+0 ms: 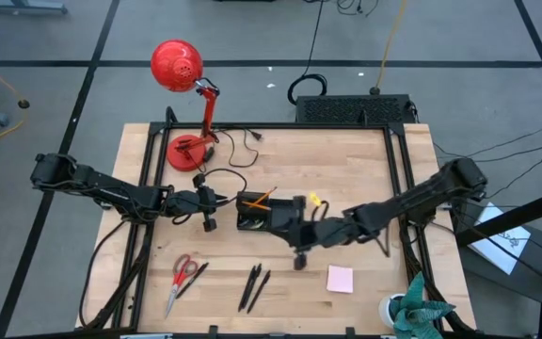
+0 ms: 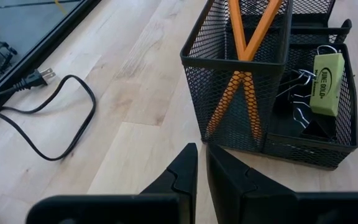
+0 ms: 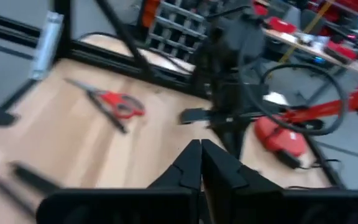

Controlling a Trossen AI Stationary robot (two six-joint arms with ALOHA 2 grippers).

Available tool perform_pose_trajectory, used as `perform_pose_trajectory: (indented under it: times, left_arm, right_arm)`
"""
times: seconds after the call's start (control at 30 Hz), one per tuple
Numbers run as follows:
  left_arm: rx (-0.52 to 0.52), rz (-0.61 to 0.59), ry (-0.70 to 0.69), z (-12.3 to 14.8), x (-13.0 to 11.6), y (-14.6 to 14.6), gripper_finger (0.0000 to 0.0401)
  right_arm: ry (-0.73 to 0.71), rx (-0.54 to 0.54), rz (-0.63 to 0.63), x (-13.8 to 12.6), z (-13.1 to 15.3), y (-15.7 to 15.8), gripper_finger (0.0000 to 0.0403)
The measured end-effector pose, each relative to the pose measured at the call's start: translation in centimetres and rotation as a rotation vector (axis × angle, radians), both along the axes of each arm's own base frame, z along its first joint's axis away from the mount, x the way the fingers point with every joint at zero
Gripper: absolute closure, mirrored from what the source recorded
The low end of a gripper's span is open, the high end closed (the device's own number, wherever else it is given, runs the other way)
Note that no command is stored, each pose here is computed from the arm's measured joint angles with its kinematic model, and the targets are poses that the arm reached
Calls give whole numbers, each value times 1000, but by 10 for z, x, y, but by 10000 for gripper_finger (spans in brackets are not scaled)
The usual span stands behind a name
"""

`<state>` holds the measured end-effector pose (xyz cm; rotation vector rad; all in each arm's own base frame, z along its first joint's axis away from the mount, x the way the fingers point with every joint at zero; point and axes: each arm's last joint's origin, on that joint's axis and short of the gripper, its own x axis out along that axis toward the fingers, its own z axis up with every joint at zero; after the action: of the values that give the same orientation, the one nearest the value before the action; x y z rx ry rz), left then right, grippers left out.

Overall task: Pick and place office supplies into organizer
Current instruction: Put the pen into the top left section of the desk organizer

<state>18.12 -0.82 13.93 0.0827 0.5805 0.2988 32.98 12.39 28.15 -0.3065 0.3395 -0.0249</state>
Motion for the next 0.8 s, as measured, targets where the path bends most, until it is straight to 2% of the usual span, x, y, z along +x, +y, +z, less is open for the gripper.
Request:
perform_pose_trajectory:
  times: [0.13, 0.27, 0.47, 0.6, 0.7, 0.8]
  left_arm:
    - [-2, 1, -1, 0, 0, 0, 359]
    - [-3, 1, -1, 0, 0, 0, 359]
    - [-24, 15, -9, 0, 0, 0, 359]
    - [-35, 22, -13, 0, 0, 0, 359]
    - [-33, 21, -13, 0, 0, 0, 359]
    - [-32, 21, -13, 0, 0, 0, 359]
  right_arm:
    - [-11, 17, 47, -19, -15, 9, 400]
    - [-112, 68, 65, -40, -36, 6, 402]
    - [-218, 213, -8, -75, -73, -27, 402]
    - [-295, 317, 74, -96, -90, -45, 402]
    - [-330, 349, 48, -110, -102, -56, 402]
    - [-305, 359, 29, -120, -115, -62, 402]
